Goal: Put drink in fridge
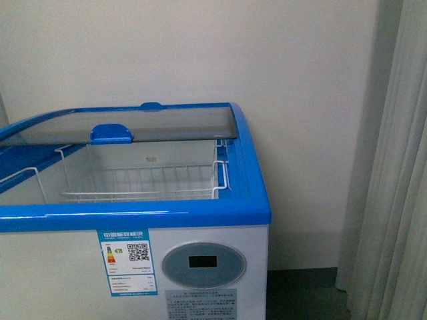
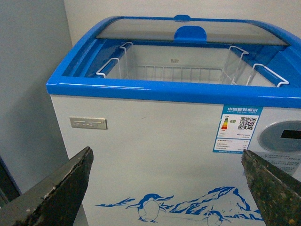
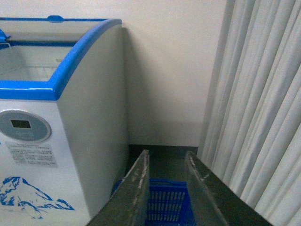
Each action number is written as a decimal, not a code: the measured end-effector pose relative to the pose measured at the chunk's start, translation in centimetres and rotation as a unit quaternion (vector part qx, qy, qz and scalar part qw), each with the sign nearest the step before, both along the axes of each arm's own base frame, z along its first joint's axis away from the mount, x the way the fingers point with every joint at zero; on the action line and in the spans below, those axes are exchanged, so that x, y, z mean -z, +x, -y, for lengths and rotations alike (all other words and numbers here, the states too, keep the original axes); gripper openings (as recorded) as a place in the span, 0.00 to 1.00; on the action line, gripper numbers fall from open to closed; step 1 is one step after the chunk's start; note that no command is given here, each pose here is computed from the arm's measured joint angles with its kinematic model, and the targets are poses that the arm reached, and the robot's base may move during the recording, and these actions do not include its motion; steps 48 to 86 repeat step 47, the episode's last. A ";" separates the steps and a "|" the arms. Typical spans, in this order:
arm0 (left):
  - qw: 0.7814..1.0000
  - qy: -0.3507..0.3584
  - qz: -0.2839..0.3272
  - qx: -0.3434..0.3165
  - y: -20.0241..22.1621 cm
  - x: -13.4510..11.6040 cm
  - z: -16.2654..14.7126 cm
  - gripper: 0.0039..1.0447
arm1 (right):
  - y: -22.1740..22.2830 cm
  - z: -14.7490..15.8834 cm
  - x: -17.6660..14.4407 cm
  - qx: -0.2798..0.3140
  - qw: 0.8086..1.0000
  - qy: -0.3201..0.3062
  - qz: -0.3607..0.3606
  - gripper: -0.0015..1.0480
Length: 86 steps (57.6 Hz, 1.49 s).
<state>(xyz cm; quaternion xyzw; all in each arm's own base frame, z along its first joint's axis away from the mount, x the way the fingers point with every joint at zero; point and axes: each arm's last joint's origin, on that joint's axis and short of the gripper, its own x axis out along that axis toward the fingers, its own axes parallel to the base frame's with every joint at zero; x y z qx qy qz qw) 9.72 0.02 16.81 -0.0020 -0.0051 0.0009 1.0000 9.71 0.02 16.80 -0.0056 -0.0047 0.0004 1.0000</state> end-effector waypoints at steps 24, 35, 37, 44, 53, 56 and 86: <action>1.000 0.000 0.000 0.000 0.0 0.0 0.0 0.92 | 0.0 0.0 0.0 0.000 1.000 0.000 0.000 0.93; 1.000 0.000 0.000 0.000 0.0 0.0 0.0 0.92 | 0.0 0.0 0.0 0.000 1.000 0.000 0.000 0.93; 1.000 0.000 0.000 0.000 0.0 0.0 0.0 0.92 | 0.0 0.0 0.0 0.000 1.000 0.000 0.000 0.93; 1.000 0.000 0.000 0.000 0.0 0.0 0.0 0.92 | 0.0 0.0 0.0 0.000 1.000 0.000 0.000 0.93; 1.000 0.000 0.000 0.000 0.0 0.0 0.0 0.92 | 0.0 0.0 0.0 0.000 1.000 0.000 0.000 0.93; 1.000 0.000 0.000 0.000 0.0 0.0 0.0 0.92 | 0.0 0.0 0.0 0.000 1.000 0.000 0.000 0.93; 1.000 0.000 0.000 0.000 0.0 0.0 0.0 0.92 | 0.0 0.0 0.0 0.000 1.000 0.000 0.000 0.93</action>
